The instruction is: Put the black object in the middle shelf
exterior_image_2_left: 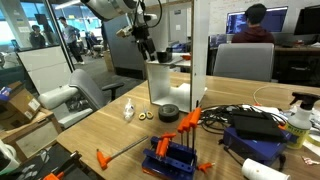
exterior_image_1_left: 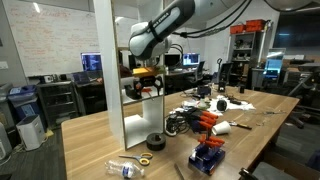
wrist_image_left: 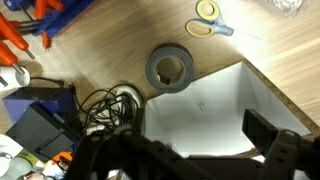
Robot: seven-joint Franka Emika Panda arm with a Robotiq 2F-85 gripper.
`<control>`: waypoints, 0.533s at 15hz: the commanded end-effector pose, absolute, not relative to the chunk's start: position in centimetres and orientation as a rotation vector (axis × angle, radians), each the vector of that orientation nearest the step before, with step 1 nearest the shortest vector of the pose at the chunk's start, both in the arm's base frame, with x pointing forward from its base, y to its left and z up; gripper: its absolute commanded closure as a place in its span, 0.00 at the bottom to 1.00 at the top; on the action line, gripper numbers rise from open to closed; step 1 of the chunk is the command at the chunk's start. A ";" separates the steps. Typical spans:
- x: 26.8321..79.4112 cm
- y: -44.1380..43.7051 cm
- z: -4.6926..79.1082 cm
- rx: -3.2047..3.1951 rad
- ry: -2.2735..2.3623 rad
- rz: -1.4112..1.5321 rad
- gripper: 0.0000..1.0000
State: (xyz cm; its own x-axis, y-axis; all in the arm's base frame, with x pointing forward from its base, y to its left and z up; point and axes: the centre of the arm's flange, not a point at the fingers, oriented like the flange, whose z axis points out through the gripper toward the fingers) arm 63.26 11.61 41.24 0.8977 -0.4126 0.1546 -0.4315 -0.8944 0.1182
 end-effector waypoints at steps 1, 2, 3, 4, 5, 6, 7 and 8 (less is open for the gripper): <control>56.9 10.6 44.1 2.962 -0.589 0.064 0.00; 55.1 10.2 44.8 2.982 -0.553 0.073 0.00; 53.7 10.0 45.5 3.002 -0.516 0.080 0.00; 52.4 9.7 46.2 3.013 -0.484 0.082 0.00; 51.1 9.4 46.8 3.028 -0.456 0.083 0.00; 49.3 9.0 47.4 3.038 -0.412 0.087 0.00; 47.9 8.7 47.9 3.054 -0.370 0.087 0.00; 46.4 8.5 48.3 3.061 -0.323 0.086 0.00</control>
